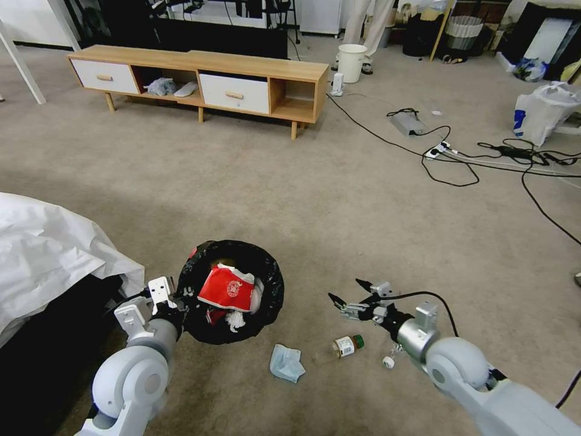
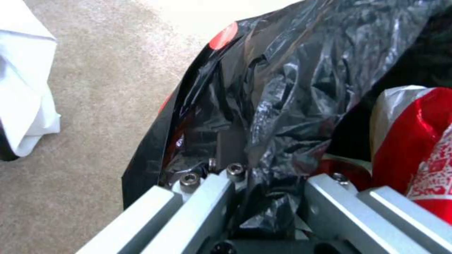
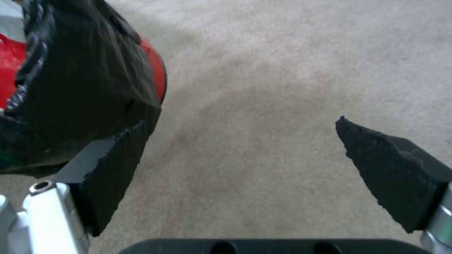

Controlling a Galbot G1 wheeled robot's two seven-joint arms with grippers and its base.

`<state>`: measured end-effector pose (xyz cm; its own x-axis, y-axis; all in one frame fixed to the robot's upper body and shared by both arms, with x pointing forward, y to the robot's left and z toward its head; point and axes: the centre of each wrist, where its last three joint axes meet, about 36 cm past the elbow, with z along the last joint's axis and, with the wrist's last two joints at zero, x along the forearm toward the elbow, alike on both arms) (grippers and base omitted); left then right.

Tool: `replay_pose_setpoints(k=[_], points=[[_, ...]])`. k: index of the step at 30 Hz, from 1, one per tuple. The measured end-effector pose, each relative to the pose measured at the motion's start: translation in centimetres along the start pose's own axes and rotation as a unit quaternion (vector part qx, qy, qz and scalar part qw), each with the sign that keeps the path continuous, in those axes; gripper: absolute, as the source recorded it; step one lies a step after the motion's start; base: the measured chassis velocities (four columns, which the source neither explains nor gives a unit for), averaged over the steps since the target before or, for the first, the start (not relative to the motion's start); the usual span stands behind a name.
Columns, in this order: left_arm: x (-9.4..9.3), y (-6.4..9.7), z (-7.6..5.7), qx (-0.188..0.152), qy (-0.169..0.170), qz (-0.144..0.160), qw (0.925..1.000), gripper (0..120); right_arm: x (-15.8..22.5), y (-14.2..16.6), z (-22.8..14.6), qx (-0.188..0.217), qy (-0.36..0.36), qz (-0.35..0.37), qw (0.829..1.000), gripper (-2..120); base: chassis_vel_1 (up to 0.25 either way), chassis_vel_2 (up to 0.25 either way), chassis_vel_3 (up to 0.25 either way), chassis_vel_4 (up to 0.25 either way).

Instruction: Pick up the trash bin and place the garbage on the floor into it.

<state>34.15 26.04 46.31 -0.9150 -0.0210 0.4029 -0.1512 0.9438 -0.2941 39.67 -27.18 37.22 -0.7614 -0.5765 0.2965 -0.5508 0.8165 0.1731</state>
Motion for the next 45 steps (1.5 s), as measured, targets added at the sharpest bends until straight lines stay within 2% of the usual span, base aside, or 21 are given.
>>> replay_pose_setpoints(k=[4, 10, 15, 21, 35, 45], points=[[-0.1, 0.4, 0.1, 0.0, 0.0, -0.005, 1.0, 0, -1.6, 0.7, 0.2, -0.006, 0.025, 0.006, 1.0, 100, 0.0, 0.0, 0.0, 0.0], [0.0, 0.2, 0.8, -0.005, 0.0, -0.002, 1.0, 0, -4.0, 1.8, 0.6, -0.016, 0.067, 0.015, 0.998, 100, 0.0, 0.0, 0.0, 0.0], [0.0, 0.0, 1.0, -0.004, -0.002, 0.0, 1.0, 0, -5.5, 2.6, 0.6, -0.034, 0.098, 0.015, 0.995, 100, 0.0, 0.0, 0.0, 0.0], [0.3, 0.4, 0.7, -0.004, -0.008, 0.001, 1.0, 0, -7.1, 3.8, 0.7, -0.056, 0.146, 0.016, 0.988, 100, 0.0, 0.0, 0.0, 0.0], [0.7, 0.8, 0.2, -0.002, -0.024, -0.001, 0.9997, 0, -11.4, 5.7, -0.4, -0.064, 0.209, -0.01, 0.976, 100, 0.0, 0.0, 0.0, 0.0], [0.9, 0.8, 0.1, -0.002, -0.031, 0.004, 0.9995, 0, -14.2, 8.1, -0.6, -0.072, 0.286, -0.049, 0.954, 100, 0.0, 0.0, 0.0, 0.0]])
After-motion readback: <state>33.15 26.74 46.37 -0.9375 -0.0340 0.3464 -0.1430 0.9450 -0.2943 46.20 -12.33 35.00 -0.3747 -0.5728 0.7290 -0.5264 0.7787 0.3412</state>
